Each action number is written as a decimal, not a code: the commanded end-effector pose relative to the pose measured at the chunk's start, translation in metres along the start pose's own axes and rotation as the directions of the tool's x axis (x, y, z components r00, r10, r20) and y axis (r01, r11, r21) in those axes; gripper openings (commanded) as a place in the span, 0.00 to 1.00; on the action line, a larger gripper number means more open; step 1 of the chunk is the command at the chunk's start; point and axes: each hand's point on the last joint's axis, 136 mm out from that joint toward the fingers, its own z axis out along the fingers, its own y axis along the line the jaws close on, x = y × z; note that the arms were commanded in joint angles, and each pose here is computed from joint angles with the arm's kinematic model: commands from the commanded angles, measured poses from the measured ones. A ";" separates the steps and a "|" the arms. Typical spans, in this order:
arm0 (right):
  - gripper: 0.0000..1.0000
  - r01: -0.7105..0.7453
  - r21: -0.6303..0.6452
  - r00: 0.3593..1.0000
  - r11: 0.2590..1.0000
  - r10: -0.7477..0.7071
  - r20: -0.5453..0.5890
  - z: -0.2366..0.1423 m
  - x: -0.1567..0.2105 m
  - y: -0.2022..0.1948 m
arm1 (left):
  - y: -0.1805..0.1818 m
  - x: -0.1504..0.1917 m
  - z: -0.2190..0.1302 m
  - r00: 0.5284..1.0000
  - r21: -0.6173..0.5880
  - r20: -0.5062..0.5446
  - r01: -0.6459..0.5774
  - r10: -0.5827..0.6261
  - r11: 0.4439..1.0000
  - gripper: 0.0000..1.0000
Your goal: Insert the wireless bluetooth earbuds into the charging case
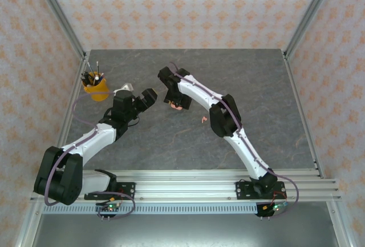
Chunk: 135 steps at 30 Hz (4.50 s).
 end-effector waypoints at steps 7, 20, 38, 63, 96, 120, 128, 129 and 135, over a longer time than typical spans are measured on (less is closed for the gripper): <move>0.55 0.097 0.056 0.995 0.994 -0.096 -0.011 -0.001 0.011 -0.018 | -0.012 -0.011 -0.011 1.000 0.016 0.016 0.008 -0.008 1.000 1.00; 0.53 0.164 0.032 0.985 0.986 -0.162 -0.051 -0.032 0.081 -0.043 | -0.006 0.000 -0.026 0.999 -0.034 -0.051 -0.014 0.012 0.999 1.00; 0.69 0.229 0.081 0.967 0.970 -0.217 -0.135 -0.024 0.114 -0.068 | 0.007 0.008 -0.041 0.991 -0.135 -0.123 -0.072 0.055 0.988 1.00; 0.71 0.303 0.134 0.946 0.944 -0.281 -0.159 -0.010 0.107 -0.064 | 0.045 -0.034 -0.095 0.985 -0.379 0.117 -0.075 0.128 0.922 1.00; 0.56 0.175 0.070 0.974 0.982 -0.162 -0.156 -0.011 0.106 -0.063 | 0.047 -0.023 -0.094 0.994 -0.379 0.063 -0.063 0.094 0.923 1.00; 0.73 0.104 0.095 0.979 0.990 -0.085 -0.186 -0.004 0.114 -0.069 | 0.047 -0.012 -0.081 0.997 -0.351 0.020 -0.058 0.070 0.934 1.00; 0.73 0.093 0.086 0.979 0.992 -0.076 -0.188 -0.005 0.113 -0.065 | 0.049 -0.008 -0.076 0.998 -0.348 0.002 -0.062 0.067 0.935 1.00; 0.72 0.092 0.084 0.979 0.992 -0.075 -0.189 -0.005 0.113 -0.064 | 0.049 -0.007 -0.075 0.998 -0.350 -0.002 -0.063 0.066 0.935 1.00; 0.65 0.088 0.070 0.979 0.994 -0.073 -0.193 -0.005 0.113 -0.060 | 0.048 -0.005 -0.070 0.997 -0.341 -0.019 -0.071 0.068 0.937 1.00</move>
